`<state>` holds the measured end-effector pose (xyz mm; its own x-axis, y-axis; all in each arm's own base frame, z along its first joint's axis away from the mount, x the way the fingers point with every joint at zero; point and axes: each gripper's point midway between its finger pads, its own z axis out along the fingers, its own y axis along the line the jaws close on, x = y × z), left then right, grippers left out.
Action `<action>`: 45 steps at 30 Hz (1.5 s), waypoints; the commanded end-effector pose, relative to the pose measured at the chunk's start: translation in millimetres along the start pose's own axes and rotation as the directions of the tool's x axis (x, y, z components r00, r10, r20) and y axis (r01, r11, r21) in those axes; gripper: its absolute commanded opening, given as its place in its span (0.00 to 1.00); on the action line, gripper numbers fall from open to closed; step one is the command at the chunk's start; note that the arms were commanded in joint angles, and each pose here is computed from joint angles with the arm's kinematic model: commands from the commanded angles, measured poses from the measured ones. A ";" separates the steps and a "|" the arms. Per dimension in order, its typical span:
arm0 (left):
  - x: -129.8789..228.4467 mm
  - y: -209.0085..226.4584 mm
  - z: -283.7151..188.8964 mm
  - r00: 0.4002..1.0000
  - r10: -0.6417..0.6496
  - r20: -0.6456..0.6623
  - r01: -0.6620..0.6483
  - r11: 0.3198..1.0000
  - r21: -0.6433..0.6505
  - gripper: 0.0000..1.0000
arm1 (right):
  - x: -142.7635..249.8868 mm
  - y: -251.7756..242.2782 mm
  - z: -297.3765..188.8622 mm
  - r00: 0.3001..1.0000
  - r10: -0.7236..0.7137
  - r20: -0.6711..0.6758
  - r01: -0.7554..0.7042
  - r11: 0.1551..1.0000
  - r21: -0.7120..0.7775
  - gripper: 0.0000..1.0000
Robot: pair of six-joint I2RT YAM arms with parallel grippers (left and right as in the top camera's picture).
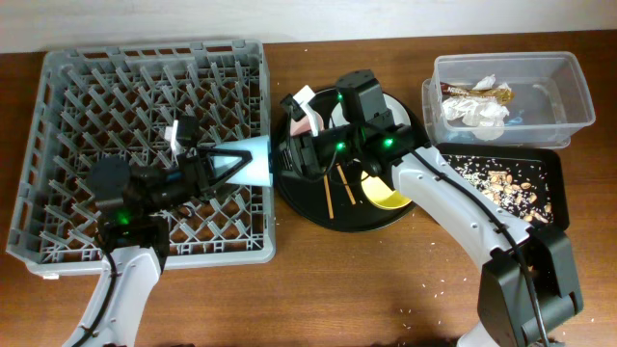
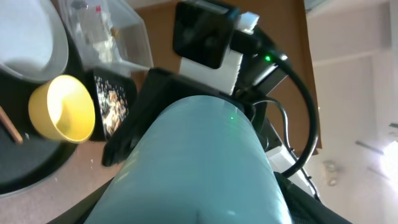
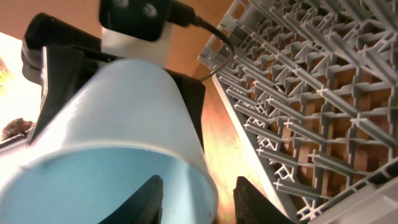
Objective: Sort waste into correct bins and load items into the dishwasher rack
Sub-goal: 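Place the blue cup upside down in the dish rack with left gripper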
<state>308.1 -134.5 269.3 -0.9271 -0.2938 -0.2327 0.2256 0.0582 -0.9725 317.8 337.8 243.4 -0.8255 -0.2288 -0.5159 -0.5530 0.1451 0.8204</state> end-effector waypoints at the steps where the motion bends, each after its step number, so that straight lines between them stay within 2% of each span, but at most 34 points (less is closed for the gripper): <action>1: -3.6 -14.9 0.0 0.992 0.126 0.007 -0.126 0.992 0.023 0.61 | -1.7 0.8 -4.1 1.000 -0.003 -0.002 0.003 1.000 -0.021 0.50; 2: -5.3 -22.3 -2.2 0.980 0.197 0.018 -0.198 0.980 0.033 0.61 | -4.2 -2.7 -8.3 1.000 0.002 0.009 -0.002 1.000 -0.011 0.55; 5: -11.8 -36.9 -14.1 0.935 0.348 0.062 -0.351 0.936 0.035 0.61 | -9.5 -25.4 -26.0 0.997 0.062 0.052 -0.066 0.995 0.070 0.57; 10: -26.0 -37.5 -39.0 0.893 0.433 0.125 -0.434 0.900 -0.018 0.61 | -6.9 -74.3 -70.2 0.980 0.155 0.128 -0.183 0.952 0.247 0.58; 15: -54.1 -28.1 -48.9 0.868 0.421 0.261 -0.413 0.906 -0.088 0.61 | 8.2 -97.4 -98.8 0.966 0.217 0.141 -0.252 0.911 0.327 0.58; 19: -91.1 25.2 -65.5 0.833 0.348 0.430 -0.244 0.929 -0.279 0.59 | 17.8 -103.6 -104.4 0.971 0.209 0.117 -0.238 0.900 0.364 0.59; 21: -96.7 35.2 -68.8 0.820 0.360 0.445 -0.224 0.917 -0.331 0.57 | 22.7 -110.3 -107.1 0.966 0.228 0.118 -0.257 0.878 0.404 0.59; 25: -108.9 22.2 -61.6 0.821 0.434 0.371 -0.277 0.871 -0.405 0.56 | 28.8 -114.2 -109.0 0.966 0.236 0.105 -0.258 0.864 0.432 0.61; 28: -114.0 22.6 -57.0 0.838 0.491 0.238 -0.277 0.758 -0.590 0.56 | 33.3 -116.6 -110.4 0.964 0.249 0.099 -0.266 0.853 0.450 0.63; 30: -112.3 25.6 -58.7 0.842 0.521 0.139 -0.259 0.617 -0.743 0.55 | 36.6 -120.9 -112.8 0.962 0.257 0.098 -0.271 0.836 0.477 0.66; 31: -108.8 27.2 -61.8 0.847 0.525 0.086 -0.241 0.523 -0.817 0.56 | 38.8 -123.0 -114.1 0.960 0.262 0.096 -0.275 0.827 0.491 0.67; 34: -90.6 34.9 -67.9 0.872 0.489 -0.016 -0.206 0.337 -0.919 0.56 | 45.4 -128.1 -117.7 0.954 0.285 0.093 -0.290 0.799 0.527 0.70; 35: -80.6 41.7 -67.9 0.886 0.461 -0.045 -0.201 0.296 -0.934 0.56 | 47.8 -129.5 -118.7 0.952 0.294 0.092 -0.296 0.790 0.537 0.71; 40: -40.3 83.0 -67.4 0.945 0.279 -0.168 -0.218 0.159 -0.963 0.53 | 56.6 -132.9 -122.0 0.948 0.309 0.073 -0.294 0.768 0.569 0.72; 45: -24.1 116.3 -48.9 0.956 0.165 -0.242 -0.267 0.147 -0.953 0.51 | 59.3 -132.3 -122.0 0.944 0.322 0.070 -0.303 0.764 0.570 0.72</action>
<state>339.0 -69.7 179.4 -0.9011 -0.1017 -0.4216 -0.0362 0.9864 -0.1606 354.6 190.9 136.8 -0.9681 -0.0935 -0.2326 -0.2277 0.7160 0.6599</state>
